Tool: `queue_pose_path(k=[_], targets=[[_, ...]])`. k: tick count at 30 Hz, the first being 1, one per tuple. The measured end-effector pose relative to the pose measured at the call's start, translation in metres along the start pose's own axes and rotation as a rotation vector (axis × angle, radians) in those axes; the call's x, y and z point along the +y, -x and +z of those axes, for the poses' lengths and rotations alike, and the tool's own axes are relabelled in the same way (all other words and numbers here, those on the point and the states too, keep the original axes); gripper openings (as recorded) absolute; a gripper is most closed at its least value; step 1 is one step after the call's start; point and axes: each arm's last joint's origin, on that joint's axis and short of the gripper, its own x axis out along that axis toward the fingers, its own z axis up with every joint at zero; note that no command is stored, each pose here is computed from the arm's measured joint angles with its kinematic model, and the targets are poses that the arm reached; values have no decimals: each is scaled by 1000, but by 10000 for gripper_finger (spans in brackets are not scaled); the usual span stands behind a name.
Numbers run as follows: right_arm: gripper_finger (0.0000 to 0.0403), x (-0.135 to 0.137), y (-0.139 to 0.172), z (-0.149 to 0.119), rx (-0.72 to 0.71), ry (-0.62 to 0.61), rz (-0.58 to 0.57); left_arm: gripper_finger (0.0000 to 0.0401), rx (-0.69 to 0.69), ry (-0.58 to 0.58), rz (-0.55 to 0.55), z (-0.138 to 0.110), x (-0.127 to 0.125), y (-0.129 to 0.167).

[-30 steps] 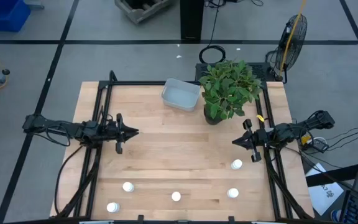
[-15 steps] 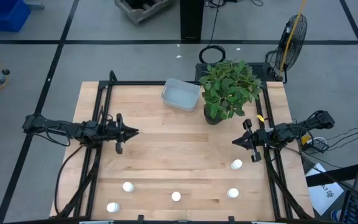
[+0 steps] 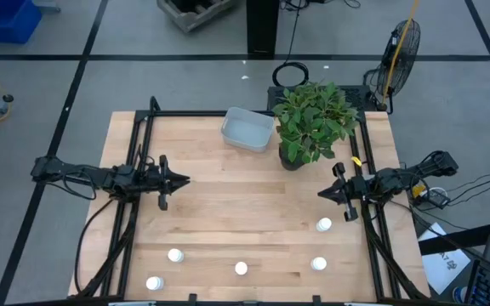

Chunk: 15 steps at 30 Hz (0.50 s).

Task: Pick and place pill bottles into a basket
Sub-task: Put the white pill bottle into the gray bin

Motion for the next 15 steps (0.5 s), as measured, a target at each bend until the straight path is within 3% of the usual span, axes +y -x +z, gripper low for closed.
queue_pose_path(k=[2,6,10,15], targets=[[0,0,0,0,-3,-6,1,58,0,-1,0,0,0,0],[0,0,0,4,-36,-191,7,58,0,0,0,0,0,0],[0,-1,1,13,-131,-212,-16,58,0,1,0,0,0,0],[0,-8,2,19,-211,-225,-271,58,1,1,-1,0,0,0]])
